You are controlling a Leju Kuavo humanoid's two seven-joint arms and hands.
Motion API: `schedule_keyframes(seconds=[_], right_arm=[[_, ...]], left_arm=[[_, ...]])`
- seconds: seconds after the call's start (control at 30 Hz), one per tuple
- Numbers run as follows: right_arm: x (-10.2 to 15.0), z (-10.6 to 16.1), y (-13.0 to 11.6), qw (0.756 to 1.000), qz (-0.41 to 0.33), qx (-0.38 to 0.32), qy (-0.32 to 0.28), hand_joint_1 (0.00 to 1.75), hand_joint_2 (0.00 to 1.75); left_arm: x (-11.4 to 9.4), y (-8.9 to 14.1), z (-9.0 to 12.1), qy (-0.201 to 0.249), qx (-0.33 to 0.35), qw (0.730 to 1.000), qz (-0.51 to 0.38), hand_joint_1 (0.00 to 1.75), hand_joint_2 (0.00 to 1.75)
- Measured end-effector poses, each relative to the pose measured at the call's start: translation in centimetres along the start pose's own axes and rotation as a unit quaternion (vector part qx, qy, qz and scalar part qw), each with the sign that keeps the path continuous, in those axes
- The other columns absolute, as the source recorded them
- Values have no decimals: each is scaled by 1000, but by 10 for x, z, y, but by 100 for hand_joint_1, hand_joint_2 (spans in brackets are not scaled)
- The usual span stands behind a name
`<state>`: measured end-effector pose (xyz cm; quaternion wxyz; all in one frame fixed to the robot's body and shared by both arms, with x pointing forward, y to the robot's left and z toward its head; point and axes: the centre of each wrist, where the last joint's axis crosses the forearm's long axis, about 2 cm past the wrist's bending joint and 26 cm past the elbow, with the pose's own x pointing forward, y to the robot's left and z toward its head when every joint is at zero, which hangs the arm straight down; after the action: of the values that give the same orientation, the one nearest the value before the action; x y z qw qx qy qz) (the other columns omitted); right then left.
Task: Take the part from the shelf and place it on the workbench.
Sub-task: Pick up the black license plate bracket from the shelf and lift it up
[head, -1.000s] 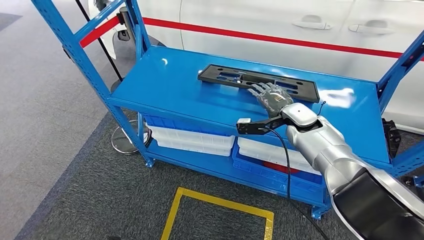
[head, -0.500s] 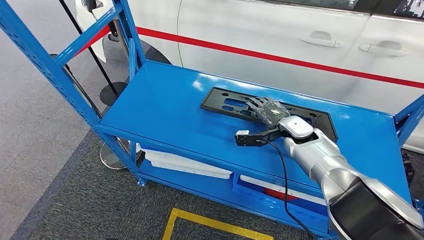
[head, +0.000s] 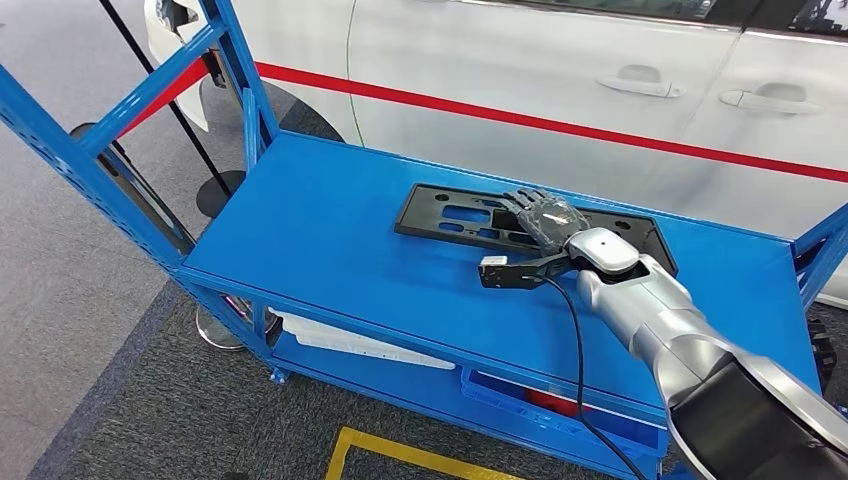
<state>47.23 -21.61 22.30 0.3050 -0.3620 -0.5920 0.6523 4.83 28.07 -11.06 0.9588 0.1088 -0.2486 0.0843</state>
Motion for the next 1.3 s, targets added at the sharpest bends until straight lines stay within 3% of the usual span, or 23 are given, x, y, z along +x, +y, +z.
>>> schedule_keyframes(seconds=[0.43,0.47,0.57,0.6,1.3], right_arm=[[11,-6,-4,998,-54,23,-31,0,175],[12,-6,-4,998,-51,21,-31,20,175],[12,-6,-6,999,-43,8,-30,151,175],[13,-7,-6,999,-40,3,-29,175,175],[21,-14,-29,996,-43,-56,-62,175,175]], left_arm=[[-1,-1,1,-5,4,1000,3,0,0],[-1,-1,1,-5,4,1000,3,0,0],[-1,-1,1,-4,6,1000,3,0,0],[-1,-1,1,-4,6,1000,2,0,0],[-5,0,2,-3,15,1000,16,0,0]])
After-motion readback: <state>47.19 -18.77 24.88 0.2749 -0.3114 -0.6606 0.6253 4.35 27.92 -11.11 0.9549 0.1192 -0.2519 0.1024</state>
